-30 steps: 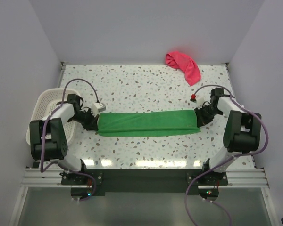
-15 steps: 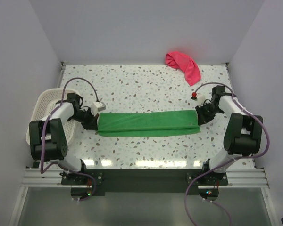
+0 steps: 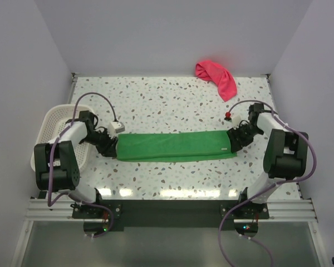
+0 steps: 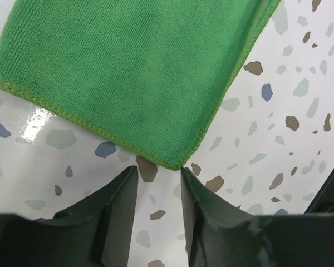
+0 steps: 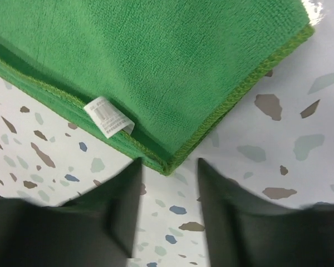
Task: Roll the towels
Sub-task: Fold the towel
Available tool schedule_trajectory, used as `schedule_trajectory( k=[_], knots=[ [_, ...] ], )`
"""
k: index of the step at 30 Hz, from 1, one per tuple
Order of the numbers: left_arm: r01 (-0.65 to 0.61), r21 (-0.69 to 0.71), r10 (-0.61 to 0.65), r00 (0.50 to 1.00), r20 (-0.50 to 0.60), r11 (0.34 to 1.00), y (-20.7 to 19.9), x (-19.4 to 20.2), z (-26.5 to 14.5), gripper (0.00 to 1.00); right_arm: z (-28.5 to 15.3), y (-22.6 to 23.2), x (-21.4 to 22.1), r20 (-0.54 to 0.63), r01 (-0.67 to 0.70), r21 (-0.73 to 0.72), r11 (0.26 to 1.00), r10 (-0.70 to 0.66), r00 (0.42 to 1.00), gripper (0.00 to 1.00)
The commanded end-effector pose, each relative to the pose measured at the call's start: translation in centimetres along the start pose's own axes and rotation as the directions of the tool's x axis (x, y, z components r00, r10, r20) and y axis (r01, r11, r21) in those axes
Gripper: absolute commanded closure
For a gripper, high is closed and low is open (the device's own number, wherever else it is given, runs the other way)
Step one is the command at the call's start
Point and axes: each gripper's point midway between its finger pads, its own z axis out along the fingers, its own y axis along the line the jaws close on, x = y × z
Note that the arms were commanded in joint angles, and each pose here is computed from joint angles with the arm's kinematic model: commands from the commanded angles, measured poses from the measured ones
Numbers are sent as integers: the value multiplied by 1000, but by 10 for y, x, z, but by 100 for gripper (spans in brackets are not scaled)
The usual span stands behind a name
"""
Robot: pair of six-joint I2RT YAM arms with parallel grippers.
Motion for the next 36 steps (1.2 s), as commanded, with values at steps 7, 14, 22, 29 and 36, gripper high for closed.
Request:
schedule_trajectory(
  k=[7,14,22,29,36],
  knots=[
    [-12,-42,19,987,157,999,29,-66,-31,49,-49,-23,-62,183,-23,101,995,4,983,46],
    [60,-151,-25,974,224,987,90,-104,-31,48,-34,-56,-102,231,-121,99,988,96,968,46],
    [62,-114,-40,982,185,992,103,-103,3,48,-8,-66,-119,227,-135,48,990,121,966,48],
    [60,-61,-50,987,156,996,92,-100,26,51,11,-56,-120,184,-125,-22,992,127,975,56],
    [68,-63,-59,989,132,996,93,-93,36,55,18,-52,-112,150,-99,-37,994,103,983,62]
  ],
)
